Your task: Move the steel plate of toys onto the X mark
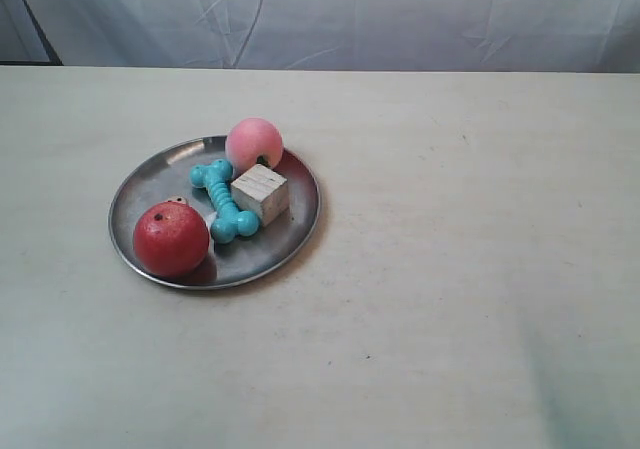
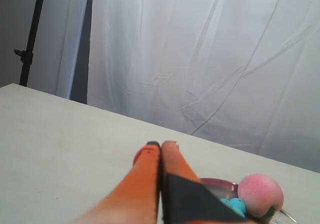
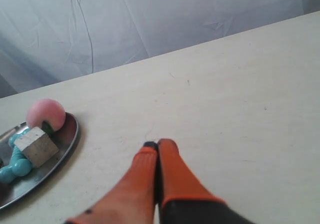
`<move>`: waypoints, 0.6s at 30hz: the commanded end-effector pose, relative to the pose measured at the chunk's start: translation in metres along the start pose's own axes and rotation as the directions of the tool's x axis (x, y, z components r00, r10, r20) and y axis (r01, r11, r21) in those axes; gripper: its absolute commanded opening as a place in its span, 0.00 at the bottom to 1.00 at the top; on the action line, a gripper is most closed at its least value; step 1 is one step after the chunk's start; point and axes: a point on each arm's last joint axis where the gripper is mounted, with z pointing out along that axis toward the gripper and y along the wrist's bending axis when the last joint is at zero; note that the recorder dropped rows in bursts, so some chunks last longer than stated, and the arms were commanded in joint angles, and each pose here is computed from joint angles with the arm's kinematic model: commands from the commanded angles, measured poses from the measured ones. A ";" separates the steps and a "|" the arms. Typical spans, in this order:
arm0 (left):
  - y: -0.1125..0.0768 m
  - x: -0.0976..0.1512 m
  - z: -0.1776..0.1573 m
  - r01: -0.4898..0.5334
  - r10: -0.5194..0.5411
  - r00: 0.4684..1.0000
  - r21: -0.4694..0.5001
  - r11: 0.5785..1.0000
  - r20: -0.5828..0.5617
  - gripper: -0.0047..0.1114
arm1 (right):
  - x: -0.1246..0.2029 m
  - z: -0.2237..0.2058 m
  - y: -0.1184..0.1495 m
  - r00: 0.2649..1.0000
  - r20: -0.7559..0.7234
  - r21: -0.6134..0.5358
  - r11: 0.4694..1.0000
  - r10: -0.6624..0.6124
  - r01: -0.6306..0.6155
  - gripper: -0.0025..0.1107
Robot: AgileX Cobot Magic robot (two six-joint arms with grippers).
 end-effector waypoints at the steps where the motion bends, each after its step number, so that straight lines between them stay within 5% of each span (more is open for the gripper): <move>1: 0.000 0.000 0.000 -0.002 0.002 1.000 0.000 1.000 0.006 0.04 | -0.001 0.000 -0.001 1.000 0.014 0.006 1.000 -0.005 0.005 0.02; 10: 0.000 0.001 0.000 -0.033 0.033 0.999 -0.002 0.999 -0.001 0.04 | -0.001 0.000 -0.001 1.000 0.014 0.006 1.000 -0.005 0.005 0.02; 18: 0.006 0.015 -0.002 -0.080 0.071 0.984 -0.048 0.996 -0.162 0.04 | -0.001 0.000 -0.001 1.000 0.016 0.006 1.000 -0.005 0.005 0.02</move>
